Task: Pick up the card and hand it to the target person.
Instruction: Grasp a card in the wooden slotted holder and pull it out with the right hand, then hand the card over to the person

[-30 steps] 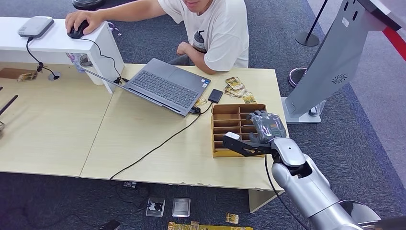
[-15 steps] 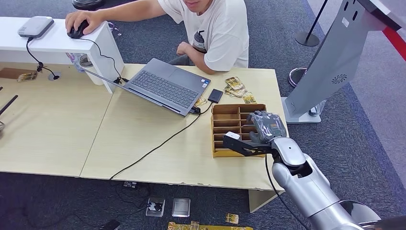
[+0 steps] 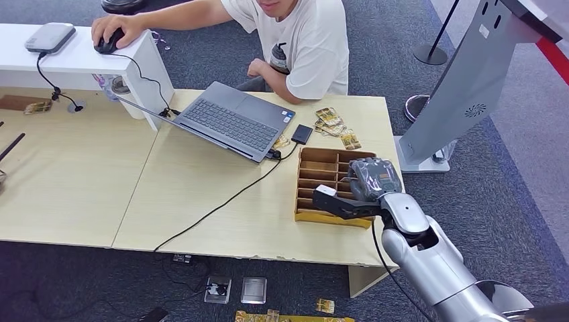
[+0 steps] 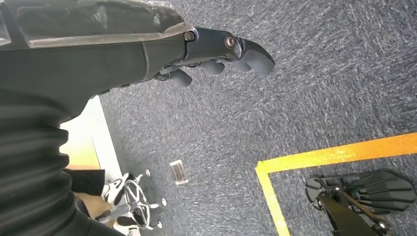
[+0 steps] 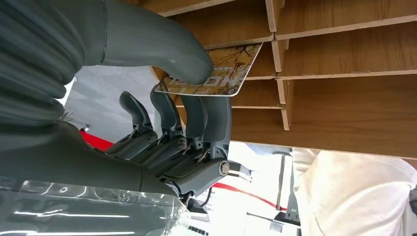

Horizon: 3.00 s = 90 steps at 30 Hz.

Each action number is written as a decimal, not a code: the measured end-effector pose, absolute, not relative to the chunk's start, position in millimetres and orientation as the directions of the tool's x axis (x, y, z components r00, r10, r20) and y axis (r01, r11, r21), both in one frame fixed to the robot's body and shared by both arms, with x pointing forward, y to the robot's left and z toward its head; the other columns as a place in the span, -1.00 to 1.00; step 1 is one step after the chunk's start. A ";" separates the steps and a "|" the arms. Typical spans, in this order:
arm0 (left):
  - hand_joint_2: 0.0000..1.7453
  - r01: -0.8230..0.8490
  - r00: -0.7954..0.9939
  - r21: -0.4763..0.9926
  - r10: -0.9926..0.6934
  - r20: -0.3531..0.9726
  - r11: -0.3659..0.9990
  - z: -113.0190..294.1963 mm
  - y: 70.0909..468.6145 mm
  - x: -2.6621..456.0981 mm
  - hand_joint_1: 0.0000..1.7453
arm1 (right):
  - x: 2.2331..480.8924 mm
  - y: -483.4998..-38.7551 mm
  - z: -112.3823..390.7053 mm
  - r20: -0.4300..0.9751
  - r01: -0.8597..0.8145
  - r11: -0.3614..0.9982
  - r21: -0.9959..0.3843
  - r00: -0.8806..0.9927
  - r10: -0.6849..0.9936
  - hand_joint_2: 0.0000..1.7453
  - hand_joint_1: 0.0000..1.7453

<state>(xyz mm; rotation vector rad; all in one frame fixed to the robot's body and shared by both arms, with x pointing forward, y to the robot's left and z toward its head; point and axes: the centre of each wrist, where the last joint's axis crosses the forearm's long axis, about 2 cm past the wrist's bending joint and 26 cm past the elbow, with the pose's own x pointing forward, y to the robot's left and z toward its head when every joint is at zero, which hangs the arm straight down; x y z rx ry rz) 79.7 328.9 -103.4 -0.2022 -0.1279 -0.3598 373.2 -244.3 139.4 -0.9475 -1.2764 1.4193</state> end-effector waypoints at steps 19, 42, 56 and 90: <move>1.00 0.360 0.929 -0.174 -0.335 0.160 0.917 -103.4 328.9 79.7 -1.00 | 373.1 -245.4 142.3 0.053 -0.138 0.018 -0.990 -0.251 0.966 1.00 0.95; 1.00 0.358 0.930 -0.174 -0.334 0.154 0.917 -103.7 331.5 77.1 -1.00 | 381.5 -266.6 286.0 0.149 0.391 0.248 -0.886 -0.267 0.952 1.00 1.00; 1.00 0.355 0.931 -0.170 -0.331 0.156 0.919 -103.6 328.7 79.0 -1.00 | 400.9 -245.7 277.5 0.126 0.380 0.237 -0.894 -0.294 0.947 1.00 1.00; 1.00 0.356 0.930 -0.178 -0.330 0.162 0.917 -104.1 323.4 78.1 -1.00 | 400.3 -241.0 243.6 0.104 0.275 0.176 -0.945 -0.257 0.961 1.00 -1.00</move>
